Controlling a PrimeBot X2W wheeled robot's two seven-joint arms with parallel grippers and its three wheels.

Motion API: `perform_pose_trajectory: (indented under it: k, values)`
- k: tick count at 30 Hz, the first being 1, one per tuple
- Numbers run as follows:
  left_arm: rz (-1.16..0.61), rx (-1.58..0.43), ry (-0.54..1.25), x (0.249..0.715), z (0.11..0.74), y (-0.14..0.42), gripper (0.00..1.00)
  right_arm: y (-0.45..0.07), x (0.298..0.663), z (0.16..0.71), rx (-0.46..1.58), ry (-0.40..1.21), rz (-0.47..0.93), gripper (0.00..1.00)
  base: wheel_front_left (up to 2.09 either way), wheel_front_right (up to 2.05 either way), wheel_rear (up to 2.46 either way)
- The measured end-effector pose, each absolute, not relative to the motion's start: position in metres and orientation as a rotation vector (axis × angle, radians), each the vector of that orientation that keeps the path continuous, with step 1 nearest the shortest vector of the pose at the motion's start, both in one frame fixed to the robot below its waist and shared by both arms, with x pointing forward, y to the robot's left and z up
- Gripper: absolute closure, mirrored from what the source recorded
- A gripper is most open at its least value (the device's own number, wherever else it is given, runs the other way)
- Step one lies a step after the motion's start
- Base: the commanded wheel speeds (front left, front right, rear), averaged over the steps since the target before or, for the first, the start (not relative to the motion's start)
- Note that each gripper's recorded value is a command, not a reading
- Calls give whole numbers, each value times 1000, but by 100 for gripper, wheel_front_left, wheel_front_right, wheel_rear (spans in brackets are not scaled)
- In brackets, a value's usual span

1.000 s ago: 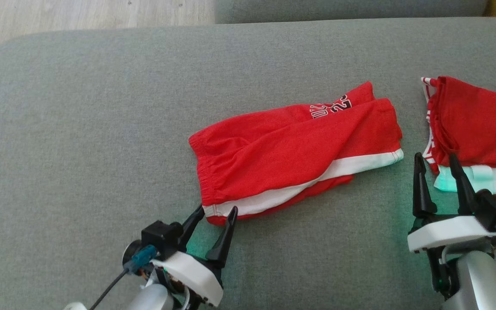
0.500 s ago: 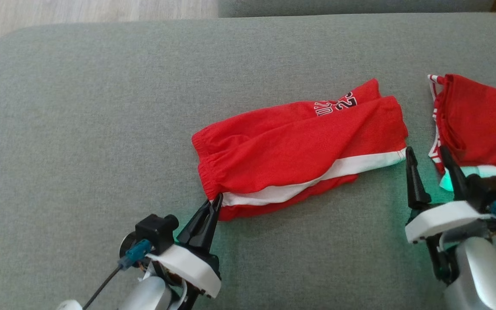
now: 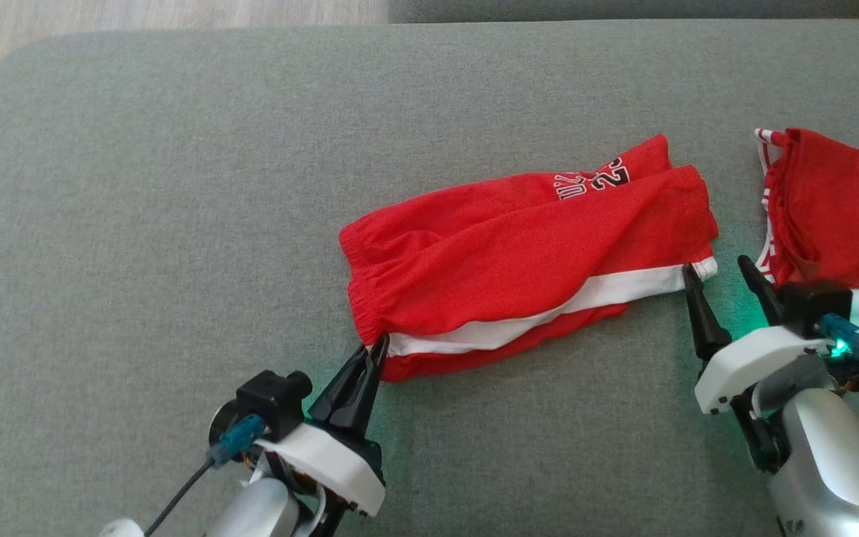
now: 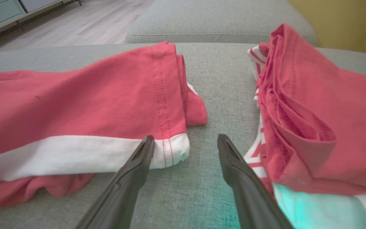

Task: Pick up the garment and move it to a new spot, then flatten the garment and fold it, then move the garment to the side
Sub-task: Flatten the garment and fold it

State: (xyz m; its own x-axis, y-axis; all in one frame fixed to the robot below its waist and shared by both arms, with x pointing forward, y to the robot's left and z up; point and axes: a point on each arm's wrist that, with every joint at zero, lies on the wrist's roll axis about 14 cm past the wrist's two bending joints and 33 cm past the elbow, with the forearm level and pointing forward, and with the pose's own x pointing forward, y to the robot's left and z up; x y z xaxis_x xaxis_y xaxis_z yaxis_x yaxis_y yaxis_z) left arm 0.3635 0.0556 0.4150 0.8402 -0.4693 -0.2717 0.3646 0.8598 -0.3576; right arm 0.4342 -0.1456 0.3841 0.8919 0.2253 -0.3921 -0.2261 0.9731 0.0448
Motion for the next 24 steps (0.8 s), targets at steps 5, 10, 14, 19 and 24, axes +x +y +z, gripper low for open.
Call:
perform_pose_trajectory:
  k: [5, 10, 14, 19, 24]
  values:
    - [-448, -295, 364, 363, 414, 57, 100, -139, 434, 379, 2, 426, 258, 0, 0, 0, 0]
    - [-446, -288, 366, 362, 413, 57, 100, -137, 431, 375, -3, 442, 274, 0, 0, 0, 0]
    - [-456, -283, 368, 361, 413, 55, 100, -135, 427, 372, -13, 447, 289, 0, 0, 0, 0]
    - [-461, -279, 367, 361, 414, 54, 100, -132, 431, 377, -20, 426, 302, 0, 0, 0, 0]
    - [-461, -278, 366, 361, 414, 54, 100, -128, 432, 377, -24, 418, 314, 0, 0, 0, 0]
